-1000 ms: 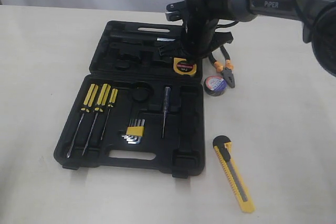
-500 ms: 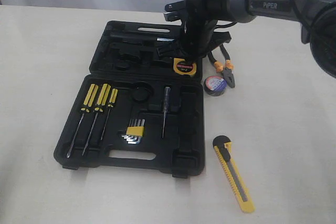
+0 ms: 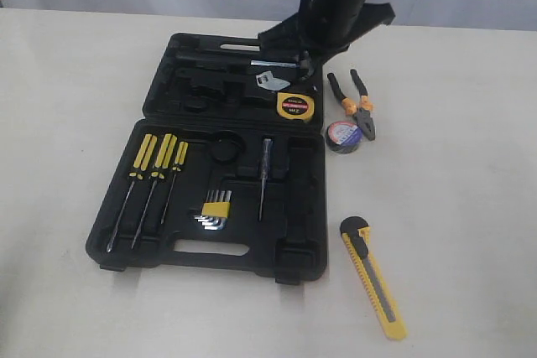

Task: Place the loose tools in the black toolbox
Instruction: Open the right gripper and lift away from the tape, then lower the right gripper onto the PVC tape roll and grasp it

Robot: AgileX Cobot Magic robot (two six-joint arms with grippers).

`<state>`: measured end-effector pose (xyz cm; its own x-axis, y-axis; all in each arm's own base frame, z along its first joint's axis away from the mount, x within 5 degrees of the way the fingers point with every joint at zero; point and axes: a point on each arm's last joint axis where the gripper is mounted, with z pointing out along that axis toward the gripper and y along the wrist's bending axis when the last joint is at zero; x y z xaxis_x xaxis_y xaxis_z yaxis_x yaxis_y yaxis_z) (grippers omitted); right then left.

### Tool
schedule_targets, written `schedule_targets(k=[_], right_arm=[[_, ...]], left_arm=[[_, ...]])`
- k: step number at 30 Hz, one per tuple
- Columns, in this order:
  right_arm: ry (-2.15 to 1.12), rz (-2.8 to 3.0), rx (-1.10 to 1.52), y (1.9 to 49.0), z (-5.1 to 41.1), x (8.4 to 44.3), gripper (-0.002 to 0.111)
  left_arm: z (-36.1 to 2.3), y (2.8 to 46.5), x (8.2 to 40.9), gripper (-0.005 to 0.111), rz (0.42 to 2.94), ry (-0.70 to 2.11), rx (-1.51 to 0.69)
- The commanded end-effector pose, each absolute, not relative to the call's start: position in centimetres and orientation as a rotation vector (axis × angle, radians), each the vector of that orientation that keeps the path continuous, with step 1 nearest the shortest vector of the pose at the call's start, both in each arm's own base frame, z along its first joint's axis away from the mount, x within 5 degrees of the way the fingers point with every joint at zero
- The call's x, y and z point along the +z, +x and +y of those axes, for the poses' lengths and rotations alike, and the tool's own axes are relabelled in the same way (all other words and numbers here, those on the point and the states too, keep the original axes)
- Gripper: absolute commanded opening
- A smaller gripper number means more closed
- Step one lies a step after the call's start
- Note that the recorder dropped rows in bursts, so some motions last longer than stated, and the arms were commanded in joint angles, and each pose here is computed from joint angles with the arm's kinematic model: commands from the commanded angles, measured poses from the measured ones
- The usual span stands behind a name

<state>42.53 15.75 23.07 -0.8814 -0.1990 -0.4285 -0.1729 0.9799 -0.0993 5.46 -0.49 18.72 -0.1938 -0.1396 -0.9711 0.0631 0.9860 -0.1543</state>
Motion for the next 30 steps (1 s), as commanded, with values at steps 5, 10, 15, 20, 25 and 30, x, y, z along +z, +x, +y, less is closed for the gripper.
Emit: schedule_targets(k=[5, 10, 15, 20, 25, 30], right_arm=[[-0.292, 2.697, -0.13, 36.3, 12.3, 26.7, -0.001], [-0.299, 2.675, -0.099, 33.0, 10.7, 25.3, -0.001], [-0.294, 2.758, -0.083, 32.3, 10.4, 21.8, -0.001], [-0.316, 2.776, -0.083, 33.8, 10.9, 20.1, -0.001], [-0.351, 2.826, 0.204, 36.4, 10.3, 19.5, -0.001], [-0.468, 2.797, 0.194, 38.3, 8.8, 18.9, -0.001]], left_arm=[[-0.5, 5.5, 18.9, 0.0, 1.757, -0.048, -0.182], [-0.5, 5.5, 18.9, 0.0, 1.757, -0.048, -0.182], [-0.5, 5.5, 18.9, 0.0, 1.757, -0.048, -0.182], [-0.5, 5.5, 18.9, 0.0, 1.757, -0.048, -0.182], [-0.5, 5.5, 18.9, 0.0, 1.757, -0.048, -0.182], [-0.5, 5.5, 18.9, 0.0, 1.757, -0.054, -0.191]])
